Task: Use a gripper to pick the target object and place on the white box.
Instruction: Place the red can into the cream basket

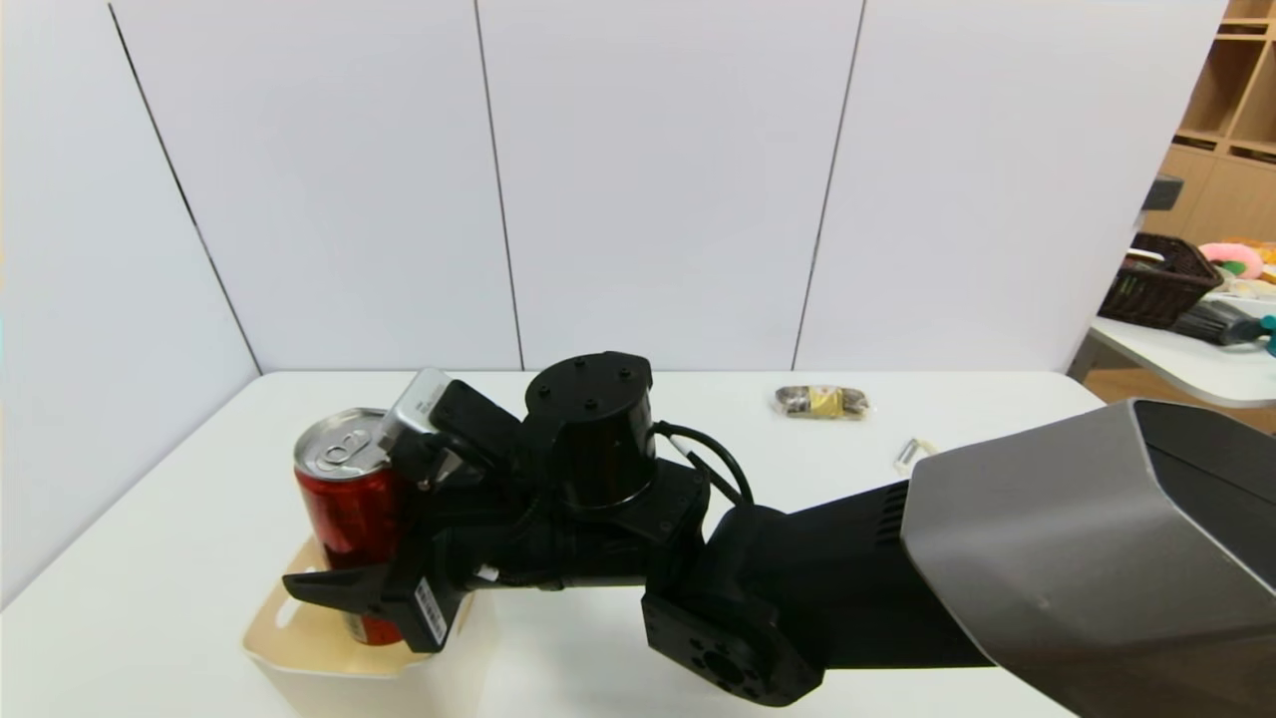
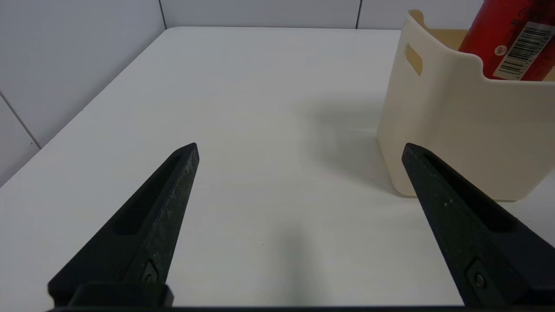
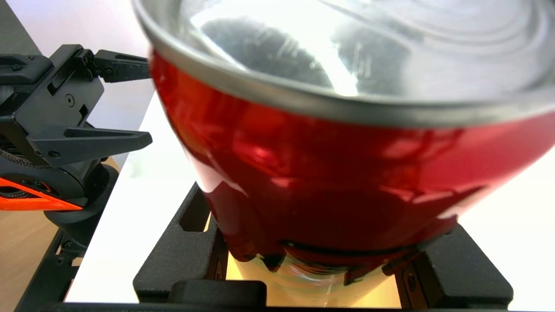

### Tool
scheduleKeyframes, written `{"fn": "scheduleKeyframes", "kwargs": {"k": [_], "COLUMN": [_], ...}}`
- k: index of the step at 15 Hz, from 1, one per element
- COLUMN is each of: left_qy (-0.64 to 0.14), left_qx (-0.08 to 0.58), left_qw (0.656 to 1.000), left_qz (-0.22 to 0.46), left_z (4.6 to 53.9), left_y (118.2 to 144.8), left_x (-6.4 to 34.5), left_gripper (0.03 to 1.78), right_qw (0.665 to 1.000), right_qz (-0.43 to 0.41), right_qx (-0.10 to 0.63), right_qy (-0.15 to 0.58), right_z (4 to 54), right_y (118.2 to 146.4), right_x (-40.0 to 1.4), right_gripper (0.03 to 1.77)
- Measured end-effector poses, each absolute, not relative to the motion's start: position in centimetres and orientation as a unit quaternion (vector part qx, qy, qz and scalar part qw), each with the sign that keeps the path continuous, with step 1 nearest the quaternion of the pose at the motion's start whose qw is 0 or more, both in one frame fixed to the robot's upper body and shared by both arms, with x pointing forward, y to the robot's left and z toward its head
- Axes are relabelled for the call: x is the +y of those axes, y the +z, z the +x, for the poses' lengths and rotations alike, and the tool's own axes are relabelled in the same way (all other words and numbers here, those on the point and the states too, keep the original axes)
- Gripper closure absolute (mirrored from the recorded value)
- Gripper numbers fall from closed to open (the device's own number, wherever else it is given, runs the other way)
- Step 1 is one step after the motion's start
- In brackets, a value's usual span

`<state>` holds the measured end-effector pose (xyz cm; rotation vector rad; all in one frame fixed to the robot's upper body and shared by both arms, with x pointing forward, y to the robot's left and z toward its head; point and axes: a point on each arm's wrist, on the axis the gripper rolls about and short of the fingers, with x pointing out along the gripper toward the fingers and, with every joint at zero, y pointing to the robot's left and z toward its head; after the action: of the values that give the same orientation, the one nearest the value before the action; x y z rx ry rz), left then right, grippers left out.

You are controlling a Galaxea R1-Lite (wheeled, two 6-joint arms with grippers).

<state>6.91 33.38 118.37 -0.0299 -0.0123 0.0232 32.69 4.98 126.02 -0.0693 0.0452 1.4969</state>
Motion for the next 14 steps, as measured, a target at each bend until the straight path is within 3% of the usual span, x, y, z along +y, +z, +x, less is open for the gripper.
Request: {"fn": "scheduleKeyframes", "kwargs": {"k": [14], "left_qy": [0.012], "left_qx": [-0.006], "left_qw": [1.000], "left_qz": [-0.015], "left_z": [6.9], "left_y": [118.4], "left_x": [33.4], "left_gripper": [0.12], "right_qw": [0.726], "right_qz": [-0.035], "right_qx": [0.031], "right_qy": [0.686], "right_z": [32.3], "right_y": [124.9], "right_x": [5.4], "right_gripper": [0.82]}}
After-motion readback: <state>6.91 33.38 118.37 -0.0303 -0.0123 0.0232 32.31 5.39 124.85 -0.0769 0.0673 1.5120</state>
